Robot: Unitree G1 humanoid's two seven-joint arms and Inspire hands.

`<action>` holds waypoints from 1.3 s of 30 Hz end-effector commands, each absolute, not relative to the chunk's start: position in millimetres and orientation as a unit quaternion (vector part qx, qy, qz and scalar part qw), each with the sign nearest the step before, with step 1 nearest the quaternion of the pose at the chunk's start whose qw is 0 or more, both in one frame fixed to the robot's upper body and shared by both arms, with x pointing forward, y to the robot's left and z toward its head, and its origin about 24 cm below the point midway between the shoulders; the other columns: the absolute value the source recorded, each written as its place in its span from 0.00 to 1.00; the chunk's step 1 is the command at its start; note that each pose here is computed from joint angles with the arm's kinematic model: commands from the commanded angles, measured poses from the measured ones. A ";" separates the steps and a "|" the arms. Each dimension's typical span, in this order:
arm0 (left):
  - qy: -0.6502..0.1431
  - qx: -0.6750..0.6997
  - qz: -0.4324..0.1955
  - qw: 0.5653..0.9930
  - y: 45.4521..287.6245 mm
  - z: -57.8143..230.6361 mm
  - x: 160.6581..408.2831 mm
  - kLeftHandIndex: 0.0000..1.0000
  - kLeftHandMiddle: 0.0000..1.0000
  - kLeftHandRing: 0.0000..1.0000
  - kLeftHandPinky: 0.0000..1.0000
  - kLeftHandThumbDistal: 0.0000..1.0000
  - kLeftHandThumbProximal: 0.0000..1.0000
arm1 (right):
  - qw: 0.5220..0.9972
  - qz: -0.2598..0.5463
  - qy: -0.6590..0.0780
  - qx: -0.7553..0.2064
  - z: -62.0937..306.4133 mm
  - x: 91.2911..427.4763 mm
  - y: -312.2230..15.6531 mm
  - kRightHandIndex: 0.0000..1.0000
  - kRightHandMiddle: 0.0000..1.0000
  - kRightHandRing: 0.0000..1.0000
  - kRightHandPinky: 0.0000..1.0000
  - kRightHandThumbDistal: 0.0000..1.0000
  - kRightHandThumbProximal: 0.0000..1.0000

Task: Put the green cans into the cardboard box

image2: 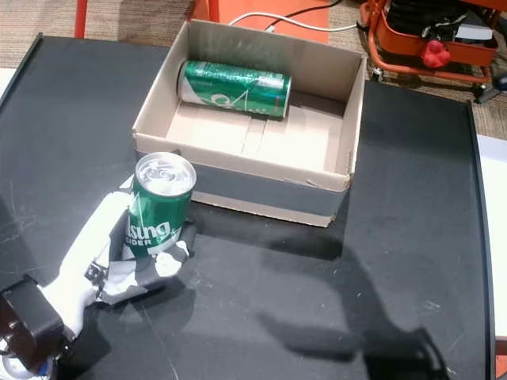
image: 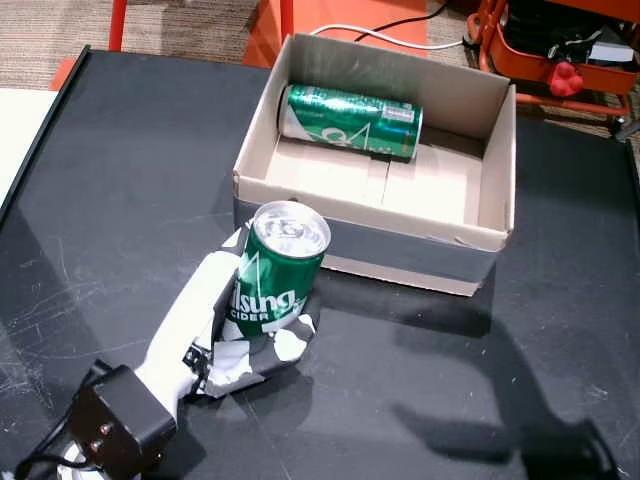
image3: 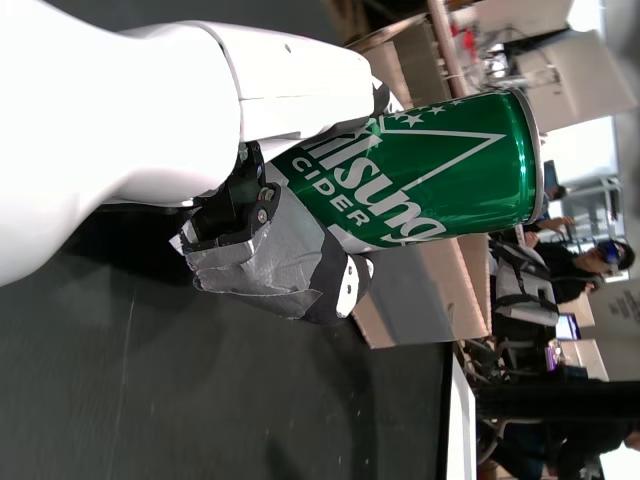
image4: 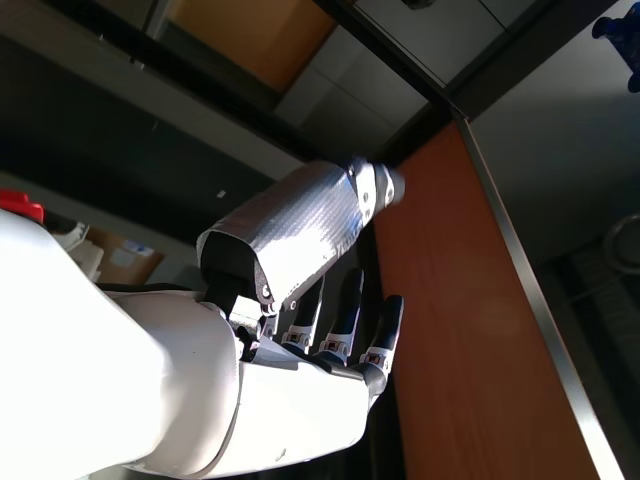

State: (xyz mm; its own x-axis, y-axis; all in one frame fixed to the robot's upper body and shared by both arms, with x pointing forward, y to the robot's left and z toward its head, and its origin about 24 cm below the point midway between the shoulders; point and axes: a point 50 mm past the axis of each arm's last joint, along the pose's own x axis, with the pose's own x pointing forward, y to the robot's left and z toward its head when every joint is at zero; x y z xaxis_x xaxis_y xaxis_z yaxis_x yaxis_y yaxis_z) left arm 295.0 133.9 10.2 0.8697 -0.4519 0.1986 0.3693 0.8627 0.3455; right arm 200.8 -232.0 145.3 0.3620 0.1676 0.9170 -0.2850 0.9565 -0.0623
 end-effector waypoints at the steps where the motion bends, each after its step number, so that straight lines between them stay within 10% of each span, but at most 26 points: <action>1: -0.212 0.178 -0.221 0.935 133.9 36.1 304.4 0.30 0.53 0.86 0.96 0.00 0.00 | 0.822 0.144 -0.547 0.058 145.0 202.0 -232.8 0.51 0.57 0.65 0.71 0.91 0.33; 16: -0.302 0.279 -0.207 0.888 150.7 85.3 330.8 0.09 0.29 0.47 0.60 0.02 0.00 | 0.830 0.125 -0.540 0.058 139.2 209.7 -224.4 0.52 0.56 0.64 0.69 1.00 0.51; 21: -0.335 0.324 -0.193 0.864 156.3 107.2 340.6 0.00 0.27 0.45 0.56 0.01 0.00 | 0.829 0.117 -0.542 0.068 135.7 213.9 -219.8 0.52 0.56 0.63 0.70 0.89 0.41; 39: -0.404 0.517 -0.174 0.735 122.9 181.1 382.4 0.00 0.17 0.42 0.48 0.17 0.00 | 0.820 0.138 -0.553 0.062 129.1 218.8 -208.5 0.53 0.62 0.66 0.72 1.00 0.52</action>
State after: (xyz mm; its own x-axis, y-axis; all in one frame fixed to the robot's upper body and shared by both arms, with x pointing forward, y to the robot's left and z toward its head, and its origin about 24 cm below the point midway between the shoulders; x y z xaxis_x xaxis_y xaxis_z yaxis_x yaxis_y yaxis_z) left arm 379.9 129.5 173.5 0.6267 -0.6750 0.3894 -0.1312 0.4012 0.9065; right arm 218.8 -209.4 129.4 0.3586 0.1567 0.9202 -0.2950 0.9543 -0.0475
